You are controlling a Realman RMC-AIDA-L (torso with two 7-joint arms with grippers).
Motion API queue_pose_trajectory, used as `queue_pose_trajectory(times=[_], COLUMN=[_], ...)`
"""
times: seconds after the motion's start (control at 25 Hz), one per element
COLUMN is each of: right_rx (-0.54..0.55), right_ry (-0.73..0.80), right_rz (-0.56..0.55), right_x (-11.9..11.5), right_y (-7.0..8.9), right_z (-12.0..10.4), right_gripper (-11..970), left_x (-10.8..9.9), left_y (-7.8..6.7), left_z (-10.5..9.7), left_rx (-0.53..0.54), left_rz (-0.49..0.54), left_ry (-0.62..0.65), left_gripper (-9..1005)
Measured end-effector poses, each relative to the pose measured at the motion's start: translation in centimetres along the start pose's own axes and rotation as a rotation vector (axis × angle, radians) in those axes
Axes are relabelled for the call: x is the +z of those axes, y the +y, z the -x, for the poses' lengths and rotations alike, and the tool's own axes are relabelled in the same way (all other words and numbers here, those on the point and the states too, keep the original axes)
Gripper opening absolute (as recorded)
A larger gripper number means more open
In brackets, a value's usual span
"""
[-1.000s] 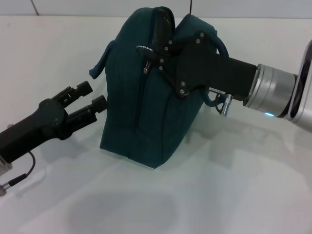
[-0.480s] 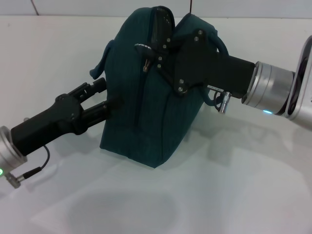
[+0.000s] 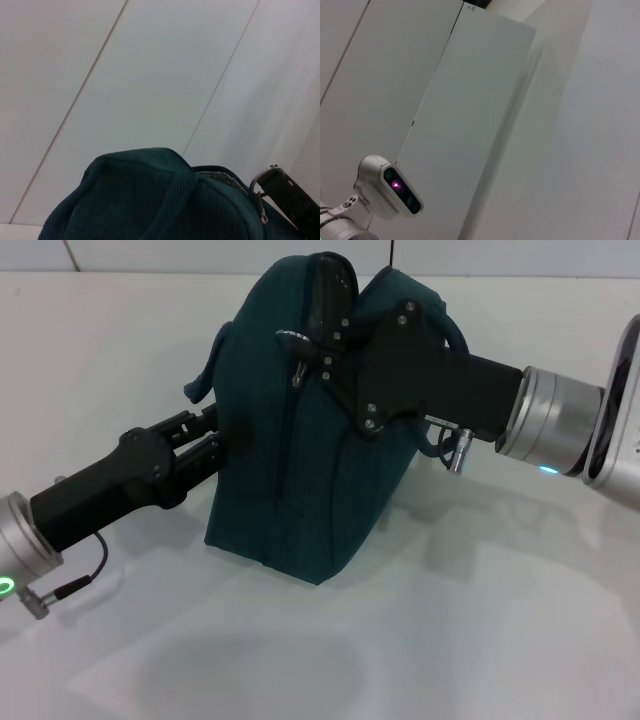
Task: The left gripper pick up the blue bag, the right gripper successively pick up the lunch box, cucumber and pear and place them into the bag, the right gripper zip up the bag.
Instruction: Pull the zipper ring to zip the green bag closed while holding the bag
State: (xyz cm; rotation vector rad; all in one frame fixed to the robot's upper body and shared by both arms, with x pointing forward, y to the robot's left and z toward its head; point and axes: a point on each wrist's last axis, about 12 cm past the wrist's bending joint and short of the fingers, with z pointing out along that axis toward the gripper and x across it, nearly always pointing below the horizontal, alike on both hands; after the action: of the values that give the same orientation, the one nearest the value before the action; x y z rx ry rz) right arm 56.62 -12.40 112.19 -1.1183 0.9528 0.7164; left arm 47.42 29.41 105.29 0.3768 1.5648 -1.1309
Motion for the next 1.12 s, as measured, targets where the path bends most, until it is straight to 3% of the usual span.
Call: queue_pose_trajectory(times=[0.4,0.72,1.12], right_rx=[0.005,0.029,0.174], right_ry=[0.000,-0.016,-0.039], right_rz=[-0.007,-0.022,-0.057], right_x=[-0.3,-0.8,-1.5], right_y=[0.1,0.4,-0.5], right_z=[-0.1,0.0,0.3], right_gripper=[11,12,12], left_x=[0.1,0.4,0.6], left_y=[-0.1,-0.3,-0.7], left_z=[-0.2,-0.7,-1.1], left_rx=[0.007,0.013,0.033], left_rz=[-0.002,-0.026,-0.063], left_ry=[0.004,0.033,0.072], left_gripper=[318,74,59])
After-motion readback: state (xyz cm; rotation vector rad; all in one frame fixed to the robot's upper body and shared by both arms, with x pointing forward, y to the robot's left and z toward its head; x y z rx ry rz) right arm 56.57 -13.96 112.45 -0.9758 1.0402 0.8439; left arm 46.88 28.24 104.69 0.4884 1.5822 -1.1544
